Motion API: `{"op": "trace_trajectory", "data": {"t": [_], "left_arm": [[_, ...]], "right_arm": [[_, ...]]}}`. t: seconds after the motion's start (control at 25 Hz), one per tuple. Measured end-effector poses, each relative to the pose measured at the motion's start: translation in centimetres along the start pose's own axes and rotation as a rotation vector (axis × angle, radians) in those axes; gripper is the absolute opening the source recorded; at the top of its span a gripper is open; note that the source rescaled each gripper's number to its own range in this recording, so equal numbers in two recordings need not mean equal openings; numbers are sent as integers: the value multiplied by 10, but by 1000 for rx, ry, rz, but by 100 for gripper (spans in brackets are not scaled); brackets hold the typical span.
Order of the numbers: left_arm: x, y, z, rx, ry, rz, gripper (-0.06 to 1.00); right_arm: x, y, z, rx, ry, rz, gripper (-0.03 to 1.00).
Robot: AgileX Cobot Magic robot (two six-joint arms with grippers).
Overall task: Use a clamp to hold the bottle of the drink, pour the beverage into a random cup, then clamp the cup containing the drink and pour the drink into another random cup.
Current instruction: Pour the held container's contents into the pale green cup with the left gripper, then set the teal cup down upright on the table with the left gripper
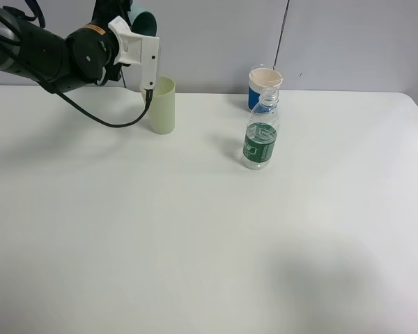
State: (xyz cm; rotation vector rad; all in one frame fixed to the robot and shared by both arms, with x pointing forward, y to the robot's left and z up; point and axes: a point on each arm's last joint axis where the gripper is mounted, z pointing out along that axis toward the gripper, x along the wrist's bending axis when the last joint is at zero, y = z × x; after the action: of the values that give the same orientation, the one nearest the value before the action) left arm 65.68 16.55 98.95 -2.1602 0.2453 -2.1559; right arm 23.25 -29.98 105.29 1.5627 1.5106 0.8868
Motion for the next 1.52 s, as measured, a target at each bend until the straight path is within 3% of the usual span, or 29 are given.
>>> {"op": "trace_trajectory", "data": {"t": [0.28,0.64,0.8,0.92,1.28,1.52], "left_arm": [[5,4,0,-40,56,69,2],[7,6,0,-58,81,246,2],[8,6,0,-53,90,253,2],[6,5,0,-46,75,195,2],[9,-1,-7,-33,-77,-239,2],[15,-9,-34,-40,-143,-442,2]], "right_arm": [[0,0,0,0,0,0,70],[0,0,0,0,0,0,70],[0,0,0,0,0,0,70],[0,0,0,0,0,0,70],[0,0,0,0,0,0,70],[0,0,0,0,0,0,70]]}}
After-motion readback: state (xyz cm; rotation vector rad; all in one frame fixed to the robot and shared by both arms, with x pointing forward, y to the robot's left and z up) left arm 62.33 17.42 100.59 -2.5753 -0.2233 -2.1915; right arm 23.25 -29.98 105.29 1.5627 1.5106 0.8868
